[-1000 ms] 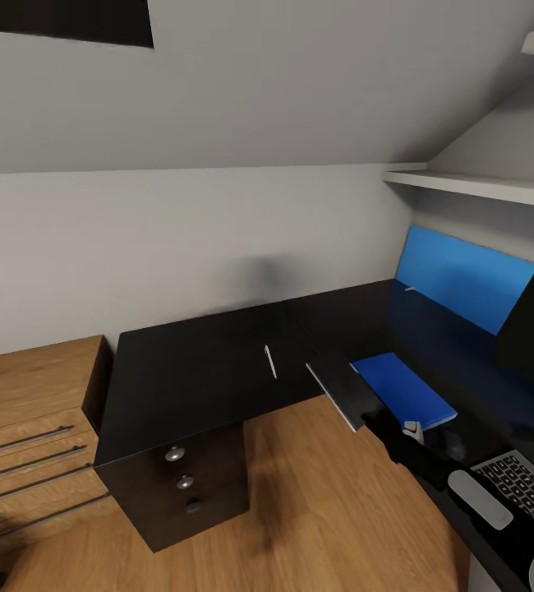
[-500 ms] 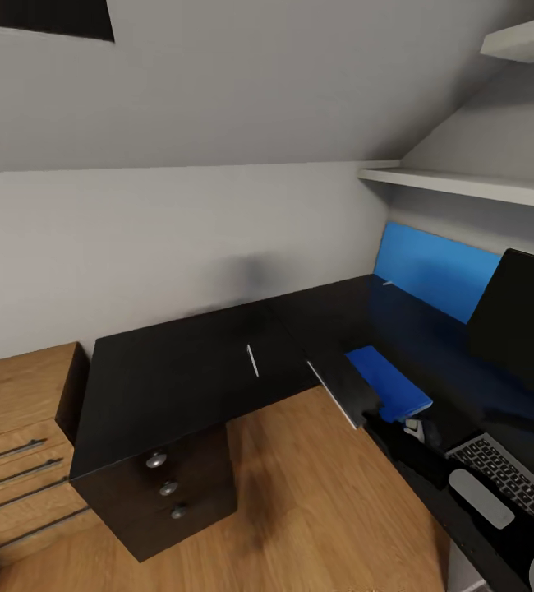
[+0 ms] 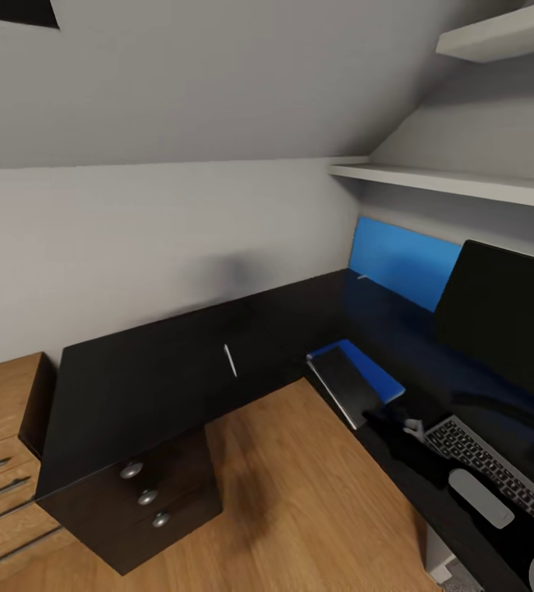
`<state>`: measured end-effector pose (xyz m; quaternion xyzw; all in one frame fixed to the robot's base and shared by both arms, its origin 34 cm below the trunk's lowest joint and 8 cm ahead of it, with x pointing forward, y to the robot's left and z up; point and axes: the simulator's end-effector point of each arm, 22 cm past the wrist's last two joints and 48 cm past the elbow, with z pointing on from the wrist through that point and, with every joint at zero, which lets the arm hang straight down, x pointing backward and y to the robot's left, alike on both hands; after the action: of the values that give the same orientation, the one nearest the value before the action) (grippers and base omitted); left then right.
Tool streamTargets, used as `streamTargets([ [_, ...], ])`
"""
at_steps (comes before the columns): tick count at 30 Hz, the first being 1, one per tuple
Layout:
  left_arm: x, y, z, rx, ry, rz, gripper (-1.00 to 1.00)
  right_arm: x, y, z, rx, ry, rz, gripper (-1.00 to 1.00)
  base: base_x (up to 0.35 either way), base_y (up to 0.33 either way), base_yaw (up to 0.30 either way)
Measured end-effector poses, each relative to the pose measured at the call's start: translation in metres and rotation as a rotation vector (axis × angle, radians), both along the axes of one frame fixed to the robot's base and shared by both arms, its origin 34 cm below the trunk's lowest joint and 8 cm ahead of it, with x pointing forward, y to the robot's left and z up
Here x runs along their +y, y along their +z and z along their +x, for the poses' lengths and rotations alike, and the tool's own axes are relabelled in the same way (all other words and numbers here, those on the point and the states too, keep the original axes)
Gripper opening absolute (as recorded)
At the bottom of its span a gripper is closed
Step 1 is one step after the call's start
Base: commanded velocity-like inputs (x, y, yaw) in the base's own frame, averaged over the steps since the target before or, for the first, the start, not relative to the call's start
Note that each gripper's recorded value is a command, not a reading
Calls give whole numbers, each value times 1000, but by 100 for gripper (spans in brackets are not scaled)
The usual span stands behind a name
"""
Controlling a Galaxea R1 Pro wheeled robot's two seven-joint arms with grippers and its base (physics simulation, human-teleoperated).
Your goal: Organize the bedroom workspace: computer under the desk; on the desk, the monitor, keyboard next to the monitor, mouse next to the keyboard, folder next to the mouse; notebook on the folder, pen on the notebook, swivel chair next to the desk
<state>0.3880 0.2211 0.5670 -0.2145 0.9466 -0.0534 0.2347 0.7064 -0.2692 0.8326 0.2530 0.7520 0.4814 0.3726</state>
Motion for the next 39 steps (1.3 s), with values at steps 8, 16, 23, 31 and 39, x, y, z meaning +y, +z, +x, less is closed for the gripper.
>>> streamTargets([
  [8, 1, 0, -1, 1, 0, 1, 100, -1, 0, 0, -2, -3, -1, -100, 87, -29, -35],
  [16, 1, 0, -1, 2, 0, 1, 100, -1, 0, 0, -3, -3, -3, -100, 131, -61, -4],
  [23, 1, -4, -8, 18, -2, 2, 100, -7, -3, 4, -5, -28, -30, -100, 12, -5, 0],
  [31, 0, -5, -10, 23, -5, 2, 100, -19, -22, 7, 76, -83, -122, -100, 1, 0, 0],
  [39, 0, -5, -10, 24, -5, 2, 100, -15, -19, 13, 102, -94, -165, -100, 1, 0, 0],
])
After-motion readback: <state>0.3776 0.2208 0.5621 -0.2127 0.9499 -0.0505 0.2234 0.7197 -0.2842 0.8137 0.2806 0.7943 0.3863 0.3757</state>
